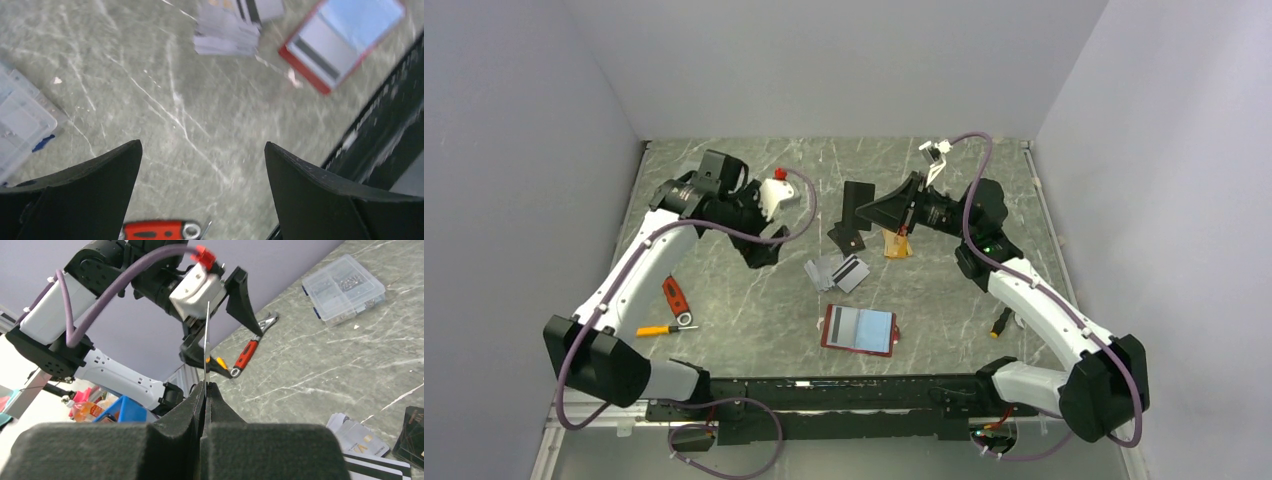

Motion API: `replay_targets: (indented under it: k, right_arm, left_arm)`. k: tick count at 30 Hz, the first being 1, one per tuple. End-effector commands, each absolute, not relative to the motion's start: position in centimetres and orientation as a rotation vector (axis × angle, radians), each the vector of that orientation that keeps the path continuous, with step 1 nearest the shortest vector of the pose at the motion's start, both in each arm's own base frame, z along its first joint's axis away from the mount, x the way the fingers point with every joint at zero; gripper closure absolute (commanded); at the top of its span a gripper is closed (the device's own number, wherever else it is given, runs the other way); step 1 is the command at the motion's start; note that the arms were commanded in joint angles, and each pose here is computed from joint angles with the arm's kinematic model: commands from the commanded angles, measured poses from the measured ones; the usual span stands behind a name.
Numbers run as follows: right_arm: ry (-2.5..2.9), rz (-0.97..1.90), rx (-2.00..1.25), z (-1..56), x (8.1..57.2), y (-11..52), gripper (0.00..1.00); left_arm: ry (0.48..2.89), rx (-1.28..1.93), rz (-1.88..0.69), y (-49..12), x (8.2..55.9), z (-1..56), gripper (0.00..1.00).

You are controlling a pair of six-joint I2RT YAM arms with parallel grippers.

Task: Put the credit cards into the card holder
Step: Pick up the credit card from the storage box.

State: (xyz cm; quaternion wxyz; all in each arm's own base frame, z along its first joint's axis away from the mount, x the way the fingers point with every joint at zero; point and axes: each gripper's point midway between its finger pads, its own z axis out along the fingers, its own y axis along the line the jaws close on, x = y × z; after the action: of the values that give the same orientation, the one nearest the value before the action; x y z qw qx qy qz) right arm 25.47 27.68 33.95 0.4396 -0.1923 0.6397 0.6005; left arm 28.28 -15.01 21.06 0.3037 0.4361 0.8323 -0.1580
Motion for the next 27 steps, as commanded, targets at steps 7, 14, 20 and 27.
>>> replay_targets:
  k: [7,14,20,27]
  right_arm:
    - [1.506,1.456,-0.517,36.2,24.1,27.2,1.00]
    - [1.515,1.485,-0.512,36.2,24.4,27.6,1.00]
    - [1.521,1.466,-0.530,36.4,24.8,27.7,1.00]
    - [1.531,1.464,-0.533,36.6,24.7,27.7,1.00]
  left_arm:
    - [2.300,1.478,-0.554,-11.0,24.5,19.6,0.01]
    - [2.612,1.555,-0.258,-3.7,24.4,11.7,0.01]
    - [2.191,1.144,0.058,-4.1,31.5,25.3,0.01]
    - [2.038,0.814,0.039,-5.4,30.2,26.5,0.12]
